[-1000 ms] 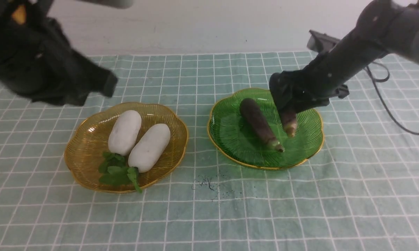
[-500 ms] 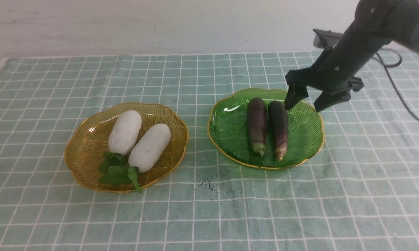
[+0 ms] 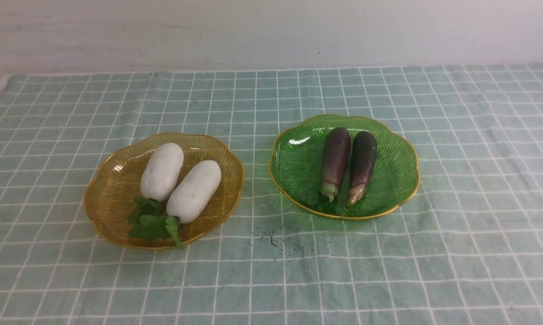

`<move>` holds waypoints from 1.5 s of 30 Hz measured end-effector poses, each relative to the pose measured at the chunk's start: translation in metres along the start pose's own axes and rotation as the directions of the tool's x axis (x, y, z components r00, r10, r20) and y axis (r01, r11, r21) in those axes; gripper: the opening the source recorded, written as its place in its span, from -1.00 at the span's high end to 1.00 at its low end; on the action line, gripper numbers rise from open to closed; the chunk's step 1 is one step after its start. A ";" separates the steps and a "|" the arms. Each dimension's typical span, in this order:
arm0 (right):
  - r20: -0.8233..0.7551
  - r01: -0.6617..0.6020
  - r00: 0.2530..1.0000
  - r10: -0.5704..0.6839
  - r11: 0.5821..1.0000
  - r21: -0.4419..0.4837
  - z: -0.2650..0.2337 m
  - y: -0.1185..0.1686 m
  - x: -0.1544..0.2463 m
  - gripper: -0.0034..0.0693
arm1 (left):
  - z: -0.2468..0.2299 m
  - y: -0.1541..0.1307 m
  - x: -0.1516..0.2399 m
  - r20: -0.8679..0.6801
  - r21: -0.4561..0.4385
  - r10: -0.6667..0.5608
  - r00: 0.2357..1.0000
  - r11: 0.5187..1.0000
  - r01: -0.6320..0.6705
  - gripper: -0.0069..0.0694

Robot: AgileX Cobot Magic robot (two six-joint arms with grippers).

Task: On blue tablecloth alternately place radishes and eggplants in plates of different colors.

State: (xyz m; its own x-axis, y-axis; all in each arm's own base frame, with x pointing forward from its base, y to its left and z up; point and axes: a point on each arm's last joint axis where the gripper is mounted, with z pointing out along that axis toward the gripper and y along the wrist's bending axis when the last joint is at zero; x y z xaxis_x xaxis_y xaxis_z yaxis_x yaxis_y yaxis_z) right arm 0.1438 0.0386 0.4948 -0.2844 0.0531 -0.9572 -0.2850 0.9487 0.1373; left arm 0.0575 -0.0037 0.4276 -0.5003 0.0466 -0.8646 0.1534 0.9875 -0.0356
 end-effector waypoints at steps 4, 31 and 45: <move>0.350 -0.008 0.937 -0.003 0.999 0.031 -0.052 -0.005 0.065 0.94 | 0.000 -0.002 -0.008 0.083 0.023 0.000 0.997 1.000 -0.002 0.84; 0.648 -0.044 0.761 0.012 0.998 0.034 -0.082 -0.022 0.201 0.94 | 0.033 -0.005 0.048 0.245 0.094 0.029 0.969 0.994 -0.054 0.84; 0.647 -0.044 0.763 0.012 0.998 0.034 -0.082 -0.022 0.201 0.94 | 0.043 -0.005 0.073 0.229 0.108 0.029 0.973 0.993 -0.055 0.84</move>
State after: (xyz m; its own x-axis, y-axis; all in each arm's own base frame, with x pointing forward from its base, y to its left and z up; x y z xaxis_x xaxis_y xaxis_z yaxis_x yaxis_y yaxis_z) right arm 0.0178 0.0031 0.3204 0.3715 0.2535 -0.8931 -0.2413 0.9553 0.1707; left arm 0.0568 -0.0114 0.3432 -0.2867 0.0396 -0.9572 0.2719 0.9614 -0.0417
